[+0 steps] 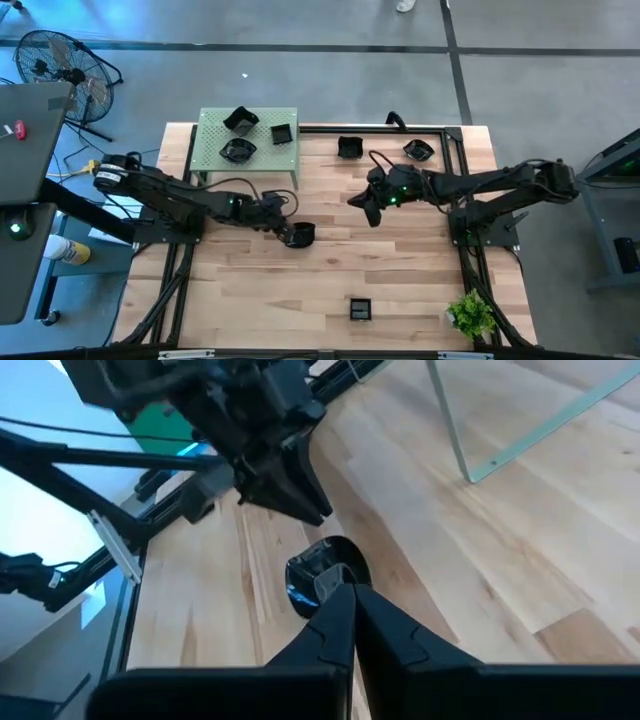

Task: Pick & Place Mini shaped plates
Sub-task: Stack the black leaf-shaped plate on top of the stacked black leaf-shaped plate on the shelf

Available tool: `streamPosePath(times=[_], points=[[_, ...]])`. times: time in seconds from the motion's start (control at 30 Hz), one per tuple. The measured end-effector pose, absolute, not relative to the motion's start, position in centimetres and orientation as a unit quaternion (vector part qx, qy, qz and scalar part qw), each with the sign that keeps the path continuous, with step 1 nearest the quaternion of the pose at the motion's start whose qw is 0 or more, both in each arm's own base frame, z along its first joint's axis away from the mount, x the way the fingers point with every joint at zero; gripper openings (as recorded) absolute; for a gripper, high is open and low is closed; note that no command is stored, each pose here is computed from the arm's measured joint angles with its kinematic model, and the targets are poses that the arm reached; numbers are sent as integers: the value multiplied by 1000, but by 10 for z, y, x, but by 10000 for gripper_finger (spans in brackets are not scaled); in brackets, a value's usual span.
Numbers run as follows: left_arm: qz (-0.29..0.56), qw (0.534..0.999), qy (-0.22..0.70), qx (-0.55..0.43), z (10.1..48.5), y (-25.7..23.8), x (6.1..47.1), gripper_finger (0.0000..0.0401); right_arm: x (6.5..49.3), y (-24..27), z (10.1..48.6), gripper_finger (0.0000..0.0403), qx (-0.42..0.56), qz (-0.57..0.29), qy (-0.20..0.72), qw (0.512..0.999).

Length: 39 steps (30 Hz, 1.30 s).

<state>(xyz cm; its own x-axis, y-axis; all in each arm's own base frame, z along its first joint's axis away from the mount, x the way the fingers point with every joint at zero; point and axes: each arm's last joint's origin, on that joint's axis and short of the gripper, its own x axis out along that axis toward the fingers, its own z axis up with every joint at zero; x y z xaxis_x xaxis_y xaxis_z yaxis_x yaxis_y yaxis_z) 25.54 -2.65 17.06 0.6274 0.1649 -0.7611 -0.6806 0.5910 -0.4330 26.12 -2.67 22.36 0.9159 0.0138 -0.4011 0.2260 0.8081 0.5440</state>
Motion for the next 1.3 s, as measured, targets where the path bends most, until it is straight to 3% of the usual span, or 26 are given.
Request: streamPosePath(times=[0.13, 0.47, 0.57, 0.73, 0.8, 0.97, 1.3], points=[[264, 813, 362, -371, 161, -27, 258, 106, 261, -30, 224, 2, 305, -61, 192, 931], [254, 805, 377, -381, 140, -30, 270, 109, 262, -31, 226, 2, 306, -60, 183, 932], [251, 805, 378, -382, 140, -30, 270, 92, 262, -31, 226, 5, 306, -60, 181, 933], [236, 816, 384, -361, 140, -30, 271, 18, 262, -31, 226, 3, 306, -59, 180, 933], [222, 821, 387, -358, 142, -31, 272, 8, 262, -31, 226, 2, 306, -59, 180, 933], [207, 833, 380, -344, 155, -29, 267, 4, 262, -31, 226, 6, 306, -59, 180, 933], [150, 880, 330, -305, 225, 3, 242, 1, 262, -31, 227, 4, 302, -58, 177, 935]])
